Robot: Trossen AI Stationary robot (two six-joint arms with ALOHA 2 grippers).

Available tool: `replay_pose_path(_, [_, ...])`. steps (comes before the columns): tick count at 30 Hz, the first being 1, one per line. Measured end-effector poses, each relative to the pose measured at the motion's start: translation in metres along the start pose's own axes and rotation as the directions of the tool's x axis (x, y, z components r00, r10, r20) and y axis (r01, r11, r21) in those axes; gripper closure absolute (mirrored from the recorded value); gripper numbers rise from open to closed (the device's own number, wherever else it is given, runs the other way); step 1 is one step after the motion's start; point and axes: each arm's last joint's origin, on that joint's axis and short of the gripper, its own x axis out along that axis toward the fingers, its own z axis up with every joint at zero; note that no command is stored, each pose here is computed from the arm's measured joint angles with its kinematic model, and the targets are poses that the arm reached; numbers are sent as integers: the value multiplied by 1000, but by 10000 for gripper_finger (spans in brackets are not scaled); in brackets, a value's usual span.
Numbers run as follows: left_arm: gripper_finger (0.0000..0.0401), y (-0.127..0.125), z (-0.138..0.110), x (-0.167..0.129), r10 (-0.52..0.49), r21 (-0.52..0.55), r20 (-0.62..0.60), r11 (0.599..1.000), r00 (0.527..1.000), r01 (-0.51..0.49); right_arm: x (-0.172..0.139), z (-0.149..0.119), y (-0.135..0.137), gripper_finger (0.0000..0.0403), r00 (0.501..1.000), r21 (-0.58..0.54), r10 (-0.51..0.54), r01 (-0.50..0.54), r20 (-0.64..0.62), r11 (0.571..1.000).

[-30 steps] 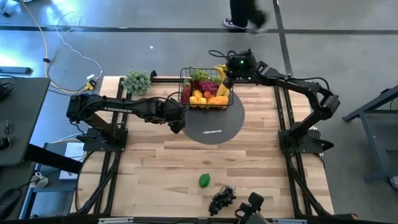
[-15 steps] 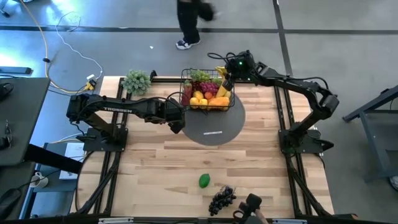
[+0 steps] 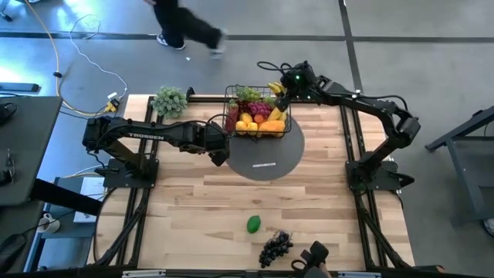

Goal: Build produce basket
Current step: Put the banana into the wire basket, then put the grapes into the wire basket

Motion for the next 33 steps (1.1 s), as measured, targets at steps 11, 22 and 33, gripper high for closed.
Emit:
replay_pose_path(11, [174, 0, 0, 0, -1, 0, -1, 1000, 1000, 1, -24, 35, -6, 178, 998, 6, -54, 54, 29, 999])
replay_pose_path(22, [174, 4, -5, -8, -40, 12, -41, 999, 998, 41, -67, 61, -1, 178, 996, 109, -24, 33, -85, 994])
replay_pose_path(33, [174, 21, -21, -52, -147, 46, 19, 988, 989, 146, -85, 47, 48, 178, 950, 180, 118, -68, -288, 981])
